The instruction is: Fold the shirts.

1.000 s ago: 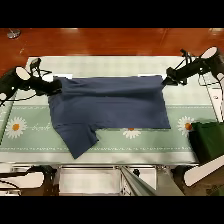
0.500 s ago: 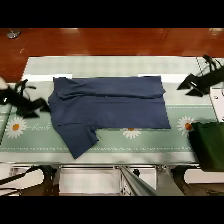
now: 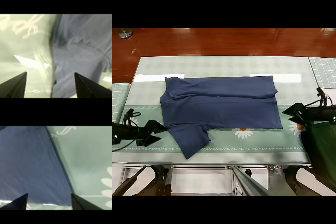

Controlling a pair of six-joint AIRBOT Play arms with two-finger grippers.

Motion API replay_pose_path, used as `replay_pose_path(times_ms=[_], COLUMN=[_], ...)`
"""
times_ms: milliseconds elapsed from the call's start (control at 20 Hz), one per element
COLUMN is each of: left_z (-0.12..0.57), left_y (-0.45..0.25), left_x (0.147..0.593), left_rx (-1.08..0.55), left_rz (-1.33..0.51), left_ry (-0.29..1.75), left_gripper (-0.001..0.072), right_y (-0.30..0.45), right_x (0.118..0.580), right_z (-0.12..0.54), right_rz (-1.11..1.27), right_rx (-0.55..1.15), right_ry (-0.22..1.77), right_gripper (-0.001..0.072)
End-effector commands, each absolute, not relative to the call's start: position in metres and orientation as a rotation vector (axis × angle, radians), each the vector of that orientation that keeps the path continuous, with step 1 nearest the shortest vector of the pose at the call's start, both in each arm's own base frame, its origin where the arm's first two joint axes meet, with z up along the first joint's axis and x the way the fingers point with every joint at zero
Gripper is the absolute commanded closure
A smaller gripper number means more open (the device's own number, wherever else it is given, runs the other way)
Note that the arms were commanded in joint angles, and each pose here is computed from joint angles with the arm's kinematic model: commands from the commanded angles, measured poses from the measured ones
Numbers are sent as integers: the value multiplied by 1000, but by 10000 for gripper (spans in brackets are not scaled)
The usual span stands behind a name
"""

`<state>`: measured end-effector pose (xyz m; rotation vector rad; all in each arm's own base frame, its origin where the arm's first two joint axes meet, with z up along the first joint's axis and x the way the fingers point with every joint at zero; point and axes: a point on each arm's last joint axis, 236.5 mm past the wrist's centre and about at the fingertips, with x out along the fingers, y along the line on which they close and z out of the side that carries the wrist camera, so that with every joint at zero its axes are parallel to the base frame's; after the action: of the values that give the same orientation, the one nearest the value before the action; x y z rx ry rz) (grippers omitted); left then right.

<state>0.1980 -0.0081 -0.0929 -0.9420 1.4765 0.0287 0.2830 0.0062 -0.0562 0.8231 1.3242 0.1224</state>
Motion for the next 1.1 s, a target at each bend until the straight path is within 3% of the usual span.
replay_pose_path(times_ms=[0, 200, 450, 500, 550, 600, 850, 1050], left_z=[-106, -109, -113, -113, -113, -112, -109, -109], left_y=[-29, -58, -75, -74, -74, -75, -77, -77], left_x=[195, 214, 210, 211, 211, 211, 213, 213], left_rx=[-999, -1019, -942, -942, -941, -919, -903, -903], left_rz=[3, -88, -138, -136, -136, -162, -191, -191], left_ry=[1423, 1321, 1358, 1355, 1355, 1350, 1340, 1340], left_gripper=[9, 9, 16, 113, 364, 669, 681, 681], right_y=[19, 20, 5, -2, -7, -10, 13, 39], right_x=[275, 274, 281, 278, 271, 262, 252, 253], right_z=[-61, -61, -65, -69, -76, -81, -91, -109], right_rz=[143, 148, 75, 30, -12, -45, -12, 32], right_rx=[872, 875, 889, 894, 879, 859, 774, 807], right_ry=[1302, 1310, 1274, 1286, 1319, 1362, 1463, 1532], right_gripper=[87, 87, 87, 87, 87, 87, 87, 87])
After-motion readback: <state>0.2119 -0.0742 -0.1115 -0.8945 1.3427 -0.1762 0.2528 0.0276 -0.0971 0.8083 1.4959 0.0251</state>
